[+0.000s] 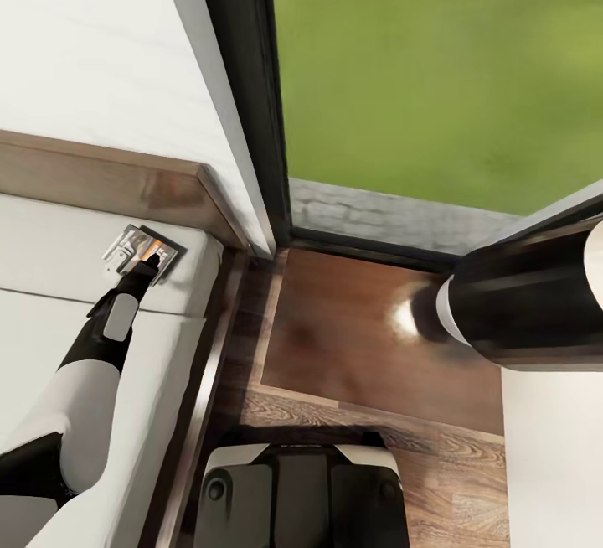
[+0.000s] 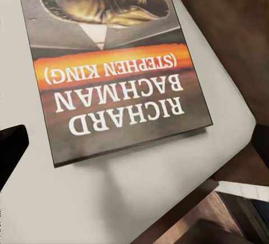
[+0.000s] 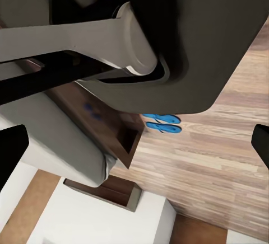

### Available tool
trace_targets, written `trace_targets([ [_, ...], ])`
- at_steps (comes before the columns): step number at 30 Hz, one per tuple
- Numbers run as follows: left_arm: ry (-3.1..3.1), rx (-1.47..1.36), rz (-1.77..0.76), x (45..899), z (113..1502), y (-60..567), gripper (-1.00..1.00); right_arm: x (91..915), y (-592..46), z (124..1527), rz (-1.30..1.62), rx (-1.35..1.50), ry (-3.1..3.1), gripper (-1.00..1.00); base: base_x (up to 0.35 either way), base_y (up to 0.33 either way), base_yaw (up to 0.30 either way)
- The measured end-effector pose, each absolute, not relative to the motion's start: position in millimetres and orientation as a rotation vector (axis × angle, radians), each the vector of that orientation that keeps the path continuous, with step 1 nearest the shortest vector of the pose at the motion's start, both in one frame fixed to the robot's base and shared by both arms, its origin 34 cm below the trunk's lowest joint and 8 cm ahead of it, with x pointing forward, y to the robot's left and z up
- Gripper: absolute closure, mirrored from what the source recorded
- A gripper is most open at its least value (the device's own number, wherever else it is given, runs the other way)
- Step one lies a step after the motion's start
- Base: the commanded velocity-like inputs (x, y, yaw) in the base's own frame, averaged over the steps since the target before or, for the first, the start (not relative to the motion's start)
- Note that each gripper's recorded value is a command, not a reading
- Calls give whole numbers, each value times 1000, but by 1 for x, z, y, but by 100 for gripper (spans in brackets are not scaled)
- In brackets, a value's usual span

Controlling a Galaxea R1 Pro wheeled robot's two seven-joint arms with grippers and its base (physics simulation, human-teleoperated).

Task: In the bedroom, move the book from the bed onto either nightstand, and place the two sandals side by side next to the bed.

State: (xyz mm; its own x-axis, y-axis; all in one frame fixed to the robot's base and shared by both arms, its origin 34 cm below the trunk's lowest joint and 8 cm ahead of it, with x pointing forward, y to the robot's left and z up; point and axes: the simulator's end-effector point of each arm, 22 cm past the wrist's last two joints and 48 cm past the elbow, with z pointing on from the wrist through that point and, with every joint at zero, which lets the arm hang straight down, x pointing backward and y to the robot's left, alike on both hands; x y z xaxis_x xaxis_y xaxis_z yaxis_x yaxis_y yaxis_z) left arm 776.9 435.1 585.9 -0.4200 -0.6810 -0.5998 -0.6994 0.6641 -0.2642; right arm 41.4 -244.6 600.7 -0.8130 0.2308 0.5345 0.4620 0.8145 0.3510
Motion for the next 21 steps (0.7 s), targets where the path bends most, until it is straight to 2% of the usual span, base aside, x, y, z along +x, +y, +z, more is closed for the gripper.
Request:
trace_targets([
  [21, 2181, -1060, 37, 780, 575, 437, -100, 45, -245, 589, -655, -514, -2521, -100, 0, 0, 0],
])
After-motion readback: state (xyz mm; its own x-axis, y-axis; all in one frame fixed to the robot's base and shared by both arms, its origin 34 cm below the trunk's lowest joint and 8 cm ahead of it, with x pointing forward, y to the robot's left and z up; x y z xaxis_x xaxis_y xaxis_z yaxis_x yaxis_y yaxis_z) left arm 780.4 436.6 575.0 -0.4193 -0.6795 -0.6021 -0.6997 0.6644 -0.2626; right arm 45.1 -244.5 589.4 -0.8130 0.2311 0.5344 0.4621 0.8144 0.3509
